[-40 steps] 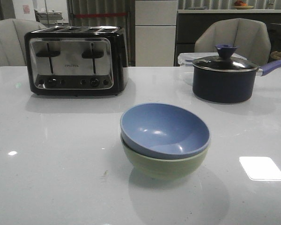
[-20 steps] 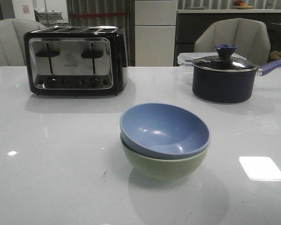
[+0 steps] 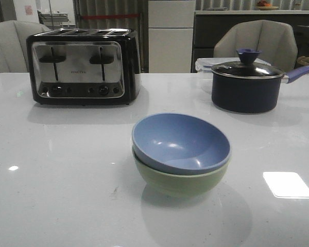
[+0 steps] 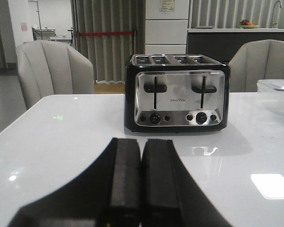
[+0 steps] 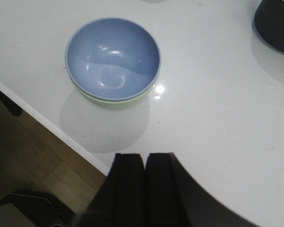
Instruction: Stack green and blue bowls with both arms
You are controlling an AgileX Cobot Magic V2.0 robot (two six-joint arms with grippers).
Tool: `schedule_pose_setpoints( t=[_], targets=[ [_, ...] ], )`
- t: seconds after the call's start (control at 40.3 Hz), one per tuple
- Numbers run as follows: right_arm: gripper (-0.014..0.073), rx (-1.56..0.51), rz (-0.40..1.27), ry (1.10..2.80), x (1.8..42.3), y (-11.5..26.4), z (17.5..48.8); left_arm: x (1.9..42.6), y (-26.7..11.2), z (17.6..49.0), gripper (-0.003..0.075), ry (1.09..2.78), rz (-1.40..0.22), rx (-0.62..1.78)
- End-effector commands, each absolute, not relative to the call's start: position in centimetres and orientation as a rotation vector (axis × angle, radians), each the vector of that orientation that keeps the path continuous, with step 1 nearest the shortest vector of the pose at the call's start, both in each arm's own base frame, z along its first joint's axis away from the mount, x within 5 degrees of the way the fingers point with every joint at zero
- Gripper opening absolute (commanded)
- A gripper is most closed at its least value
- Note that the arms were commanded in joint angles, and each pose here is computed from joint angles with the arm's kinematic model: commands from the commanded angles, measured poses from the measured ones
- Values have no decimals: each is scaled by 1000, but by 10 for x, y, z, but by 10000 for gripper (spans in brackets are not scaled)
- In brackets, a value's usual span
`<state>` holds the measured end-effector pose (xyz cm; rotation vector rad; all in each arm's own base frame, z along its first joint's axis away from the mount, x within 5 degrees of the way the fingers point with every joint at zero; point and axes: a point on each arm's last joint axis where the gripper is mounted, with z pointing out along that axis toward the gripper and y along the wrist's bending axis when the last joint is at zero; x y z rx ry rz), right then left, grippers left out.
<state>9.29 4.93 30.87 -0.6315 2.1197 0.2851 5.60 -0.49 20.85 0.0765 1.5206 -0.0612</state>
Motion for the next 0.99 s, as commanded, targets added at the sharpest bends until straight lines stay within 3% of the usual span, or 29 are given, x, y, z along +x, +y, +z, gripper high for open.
schedule_pose_setpoints(
  t=[0.0, 0.149, 0.273, 0.446, 0.62, 0.967],
  targets=[
    [57, -600, 279, 2035, 97, 50, 322, 53, -5, 217, 93, 1407, -79, 60],
    [57, -598, 277, 2026, 95, 49, 322, 53, -5, 217, 93, 1407, -79, 60],
    [57, -482, 172, 1960, 90, 34, 312, 53, -5, 217, 93, 1407, -79, 60],
    [57, -232, 12, 1754, 74, 11, 285, 53, -5, 217, 93, 1407, -79, 60],
    [57, -111, -90, 1607, 59, 2, 247, 53, -5, 217, 93, 1407, -79, 60],
    [57, -77, -77, 1540, 55, 1, 201, 53, -5, 217, 93, 1407, -79, 60]
  ],
)
